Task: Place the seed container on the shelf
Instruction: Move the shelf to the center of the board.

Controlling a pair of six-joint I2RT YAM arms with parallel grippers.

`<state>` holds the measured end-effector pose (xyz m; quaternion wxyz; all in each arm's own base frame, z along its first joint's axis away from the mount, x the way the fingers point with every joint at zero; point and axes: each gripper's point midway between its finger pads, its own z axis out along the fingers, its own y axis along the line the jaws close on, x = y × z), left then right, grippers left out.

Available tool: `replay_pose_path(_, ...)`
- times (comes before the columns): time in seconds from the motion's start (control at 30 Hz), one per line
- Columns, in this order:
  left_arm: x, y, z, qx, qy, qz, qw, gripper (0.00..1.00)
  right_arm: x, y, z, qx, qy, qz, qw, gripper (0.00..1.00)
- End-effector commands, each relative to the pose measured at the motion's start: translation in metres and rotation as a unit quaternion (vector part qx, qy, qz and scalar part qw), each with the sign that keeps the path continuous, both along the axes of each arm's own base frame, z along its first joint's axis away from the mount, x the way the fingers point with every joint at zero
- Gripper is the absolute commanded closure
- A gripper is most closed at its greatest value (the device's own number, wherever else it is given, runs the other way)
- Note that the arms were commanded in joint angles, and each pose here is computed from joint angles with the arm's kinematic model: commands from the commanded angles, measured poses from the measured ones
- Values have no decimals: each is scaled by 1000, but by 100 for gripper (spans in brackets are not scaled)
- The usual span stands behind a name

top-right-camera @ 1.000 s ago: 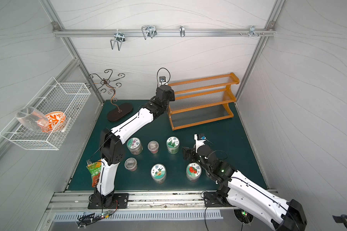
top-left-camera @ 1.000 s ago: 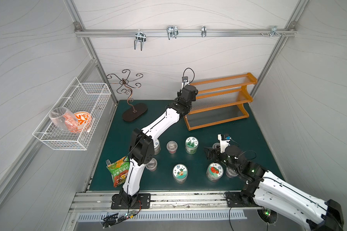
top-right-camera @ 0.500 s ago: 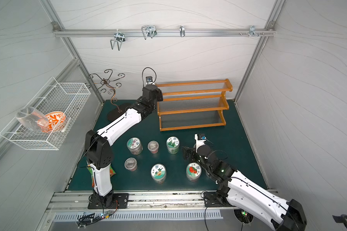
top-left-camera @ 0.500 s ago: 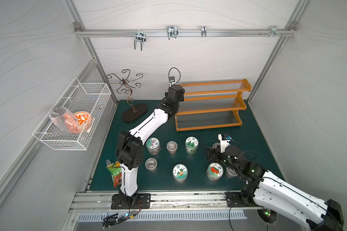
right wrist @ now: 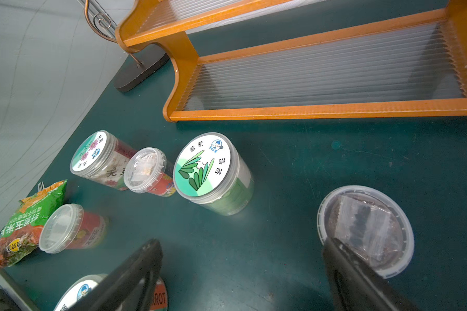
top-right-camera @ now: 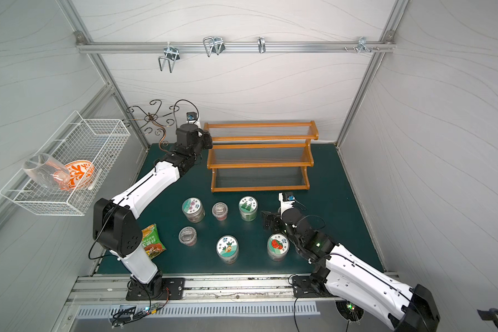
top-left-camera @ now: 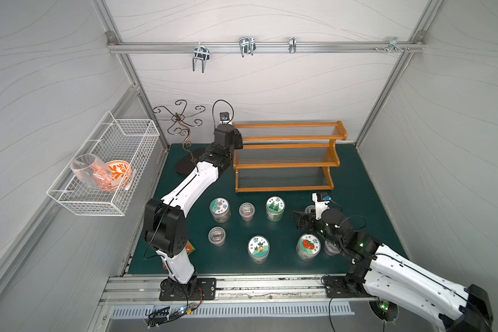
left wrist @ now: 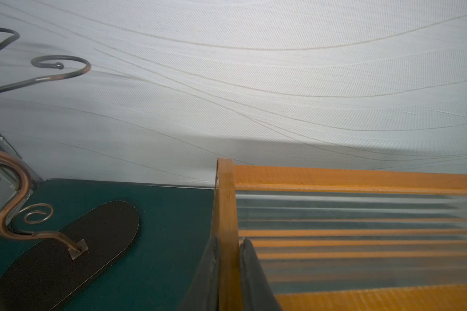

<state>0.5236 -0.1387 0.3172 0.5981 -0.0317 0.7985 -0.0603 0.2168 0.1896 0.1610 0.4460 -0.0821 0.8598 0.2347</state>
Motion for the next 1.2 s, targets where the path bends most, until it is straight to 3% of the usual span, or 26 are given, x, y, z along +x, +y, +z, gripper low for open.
replay_pose_path(0.0,-1,12,29,-17,-43,-16,999,87,3,4,11,8,-6,-1,1000,3)
replay_pose_path(0.97,0,67,23,-15,-39,28,999,87,12,1,10,-6,25,-20,999,1)
replay_pose_path(1.07,-3,68,28,-16,-44,28,999,81,14,-2,10,-3,36,-22,999,1)
replay_pose_path(1.17,-8,69,41,-18,-56,27,998,62,16,-4,16,-12,44,-20,999,1)
